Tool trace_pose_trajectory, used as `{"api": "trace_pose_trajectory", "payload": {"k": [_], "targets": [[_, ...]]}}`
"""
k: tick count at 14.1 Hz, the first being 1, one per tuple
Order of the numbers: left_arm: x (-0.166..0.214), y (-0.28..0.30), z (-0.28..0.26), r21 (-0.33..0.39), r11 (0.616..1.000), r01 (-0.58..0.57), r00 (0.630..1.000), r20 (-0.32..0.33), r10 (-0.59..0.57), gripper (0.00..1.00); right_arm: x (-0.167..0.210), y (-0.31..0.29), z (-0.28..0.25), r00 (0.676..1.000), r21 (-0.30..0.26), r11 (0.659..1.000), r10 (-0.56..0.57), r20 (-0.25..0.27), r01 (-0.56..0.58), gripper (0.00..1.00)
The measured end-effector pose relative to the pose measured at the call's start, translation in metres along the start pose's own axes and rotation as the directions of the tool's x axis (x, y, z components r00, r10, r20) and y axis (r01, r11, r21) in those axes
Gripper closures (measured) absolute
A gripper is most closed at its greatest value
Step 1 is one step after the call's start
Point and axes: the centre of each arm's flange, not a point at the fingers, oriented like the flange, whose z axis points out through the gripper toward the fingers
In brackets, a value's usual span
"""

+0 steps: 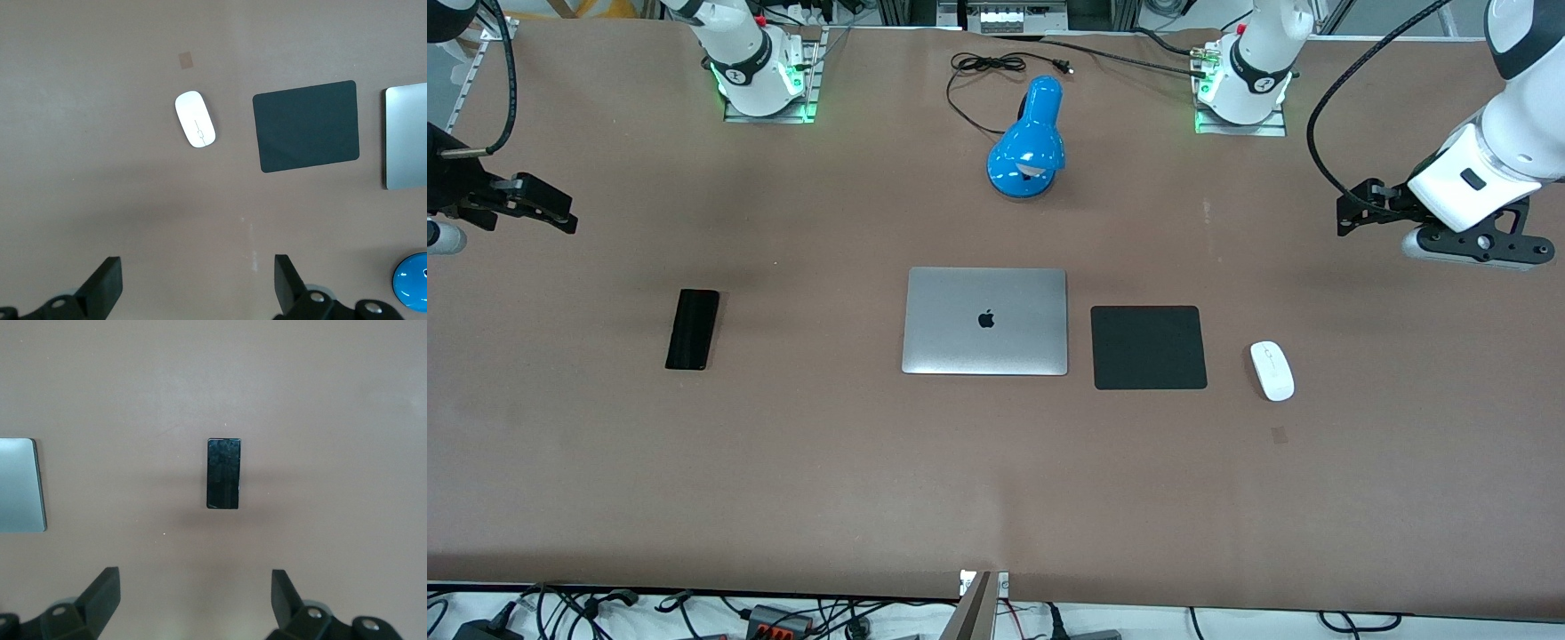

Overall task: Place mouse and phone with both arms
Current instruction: 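Lower the right gripper to the black phone while the left gripper reaches the mouse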

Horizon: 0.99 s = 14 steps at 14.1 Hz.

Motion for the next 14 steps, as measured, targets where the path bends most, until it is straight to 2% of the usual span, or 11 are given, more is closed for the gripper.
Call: {"api": "trace_pose_trajectory", "payload": {"k": [6, 10, 14], "targets": [[0.000, 0.000, 0.000, 0.000, 1.000, 0.001, 1.000, 0.000, -0.001, 0.00, 0.000, 0.001, 0.005, 1.000, 0.001, 1.000, 0.002, 0.008, -0.002, 0.00], [0.000, -0.001, 0.001, 0.000, 1.000, 0.010, 1.000, 0.001, -0.010, 0.00, 0.000, 0.000, 0.030, 0.999, 0.001, 1.000, 0.001, 0.047, -0.001, 0.00], [0.009, -0.009, 0.024, -0.004, 1.000, 0.025, 0.998, 0.063, -0.025, 0.00, 0.006, 0.019, 0.065, 0.998, 0.003, 0.999, 0.032, 0.049, -0.032, 0.00]]}}
